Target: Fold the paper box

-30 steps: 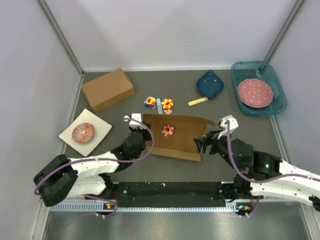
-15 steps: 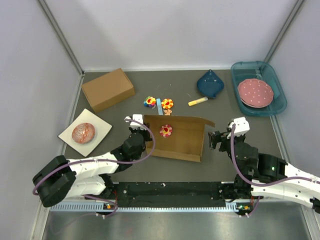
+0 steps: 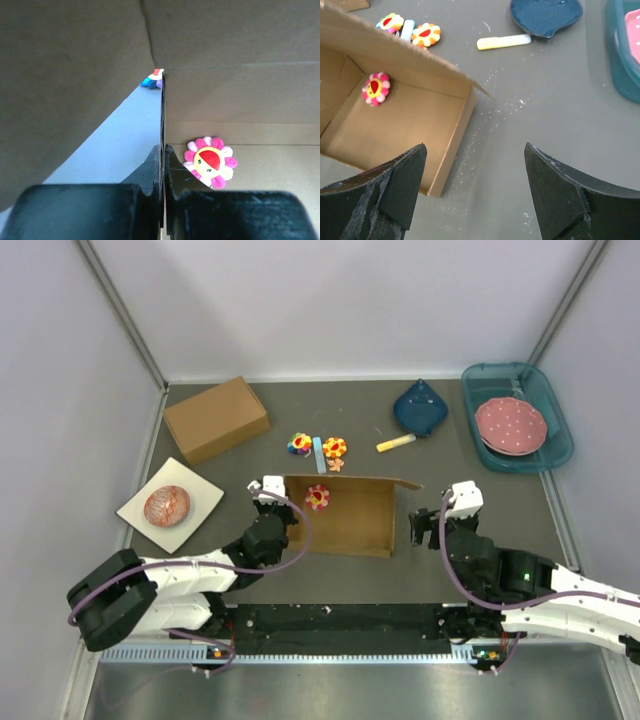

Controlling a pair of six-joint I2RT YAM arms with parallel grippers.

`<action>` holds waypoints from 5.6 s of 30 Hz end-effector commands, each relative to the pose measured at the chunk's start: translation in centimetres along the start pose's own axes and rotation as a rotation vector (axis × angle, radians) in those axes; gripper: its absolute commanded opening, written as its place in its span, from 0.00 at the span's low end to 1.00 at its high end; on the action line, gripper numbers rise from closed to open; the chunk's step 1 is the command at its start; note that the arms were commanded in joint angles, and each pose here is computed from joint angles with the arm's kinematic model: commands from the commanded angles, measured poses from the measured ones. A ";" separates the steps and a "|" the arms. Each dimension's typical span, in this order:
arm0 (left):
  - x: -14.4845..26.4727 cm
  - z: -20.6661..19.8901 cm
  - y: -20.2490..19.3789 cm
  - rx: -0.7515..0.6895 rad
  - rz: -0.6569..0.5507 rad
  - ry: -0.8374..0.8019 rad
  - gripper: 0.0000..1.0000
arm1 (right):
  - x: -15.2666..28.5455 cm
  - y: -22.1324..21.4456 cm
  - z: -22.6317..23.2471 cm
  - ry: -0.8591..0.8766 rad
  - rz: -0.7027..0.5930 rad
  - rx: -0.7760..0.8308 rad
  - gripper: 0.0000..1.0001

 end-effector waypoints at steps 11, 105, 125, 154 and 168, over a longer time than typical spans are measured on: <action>0.1 1.0 -1.4 -0.071 -0.014 0.071 0.00 | -2.2 -1.9 1.8 -0.040 -0.113 -0.002 0.76; -0.5 -1.9 -0.2 -0.278 0.139 -0.125 0.00 | -11.3 -0.5 -0.1 0.012 -0.436 0.048 0.27; -1.1 -1.7 -2.0 -0.250 0.131 -0.095 0.00 | -9.1 -2.2 3.6 0.187 -0.204 -0.160 0.00; -1.1 -1.5 -2.3 -0.265 0.174 -0.042 0.00 | -9.4 3.6 7.3 0.265 0.153 -0.397 0.00; -0.8 -1.2 -2.4 -0.256 0.166 -0.047 0.00 | -9.5 2.0 6.7 0.243 0.242 -0.388 0.15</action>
Point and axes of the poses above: each gripper's point midway between its finger pads, its own x axis back along the fingers, its own z axis along the line the jaws close on, y = z × x, the point moved 8 cm from there along x, back along the fingers, and after that the axes turned 7 degrees about x, right-handed, at the moved point
